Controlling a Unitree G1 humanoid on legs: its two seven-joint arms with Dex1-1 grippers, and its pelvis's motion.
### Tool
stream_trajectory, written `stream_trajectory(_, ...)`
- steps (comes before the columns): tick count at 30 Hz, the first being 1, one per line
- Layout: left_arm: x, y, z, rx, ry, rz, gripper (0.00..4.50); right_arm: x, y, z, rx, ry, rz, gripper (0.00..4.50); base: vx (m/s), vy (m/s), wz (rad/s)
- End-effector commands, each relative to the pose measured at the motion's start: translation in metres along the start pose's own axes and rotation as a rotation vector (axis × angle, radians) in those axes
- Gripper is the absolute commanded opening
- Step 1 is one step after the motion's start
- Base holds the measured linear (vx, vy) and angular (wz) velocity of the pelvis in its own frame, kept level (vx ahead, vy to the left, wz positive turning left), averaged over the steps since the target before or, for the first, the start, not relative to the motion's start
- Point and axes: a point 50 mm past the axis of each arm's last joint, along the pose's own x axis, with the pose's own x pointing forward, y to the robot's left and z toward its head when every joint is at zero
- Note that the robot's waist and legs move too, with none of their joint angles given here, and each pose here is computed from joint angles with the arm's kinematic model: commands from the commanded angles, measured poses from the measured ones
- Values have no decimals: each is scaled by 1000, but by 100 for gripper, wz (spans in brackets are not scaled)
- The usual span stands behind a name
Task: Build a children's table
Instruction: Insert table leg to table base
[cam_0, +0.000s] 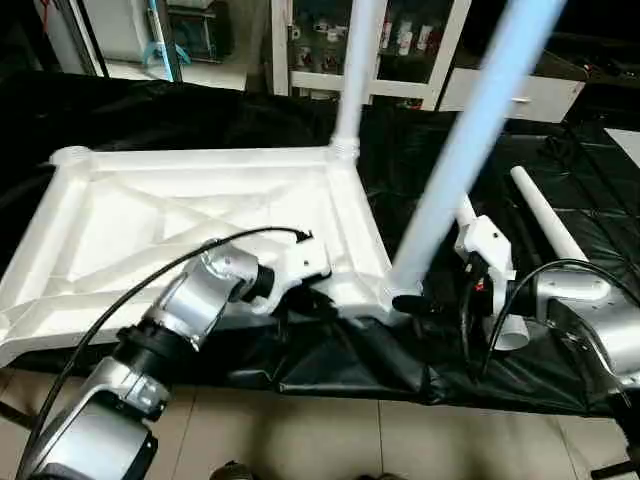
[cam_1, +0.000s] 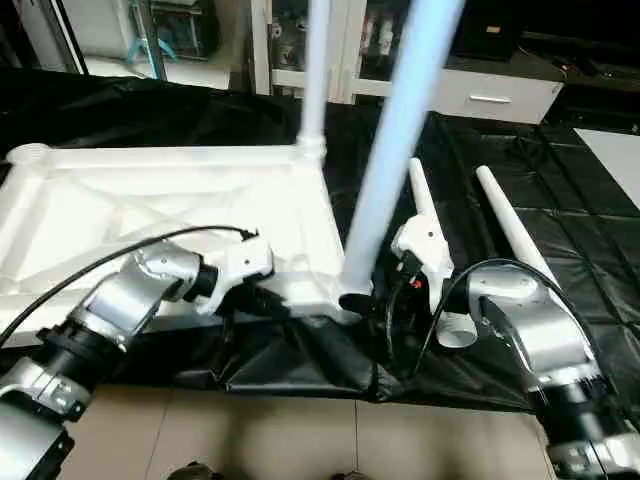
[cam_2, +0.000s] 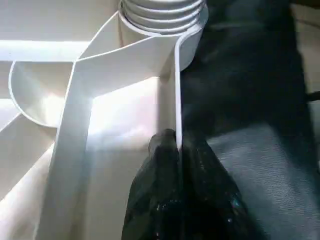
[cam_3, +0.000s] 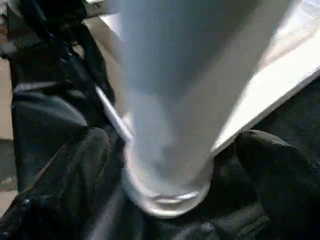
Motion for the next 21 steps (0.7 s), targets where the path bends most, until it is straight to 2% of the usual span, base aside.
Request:
stream_trajectory(1, 4, -5, 12, 57, -40, -51, 0, -1, -3, 2, -36, 15, 8, 447, 0, 0, 0)
stream_trajectory(17, 3, 0, 4, 39, -69, 29, 0, 12, -11, -8, -64, 54, 87, 447, 0, 0, 0)
stream_trajectory(21, 2, 1, 4, 42, -67, 35, 0, 15, -12, -10, -59, 54, 97, 408, 0, 0, 0)
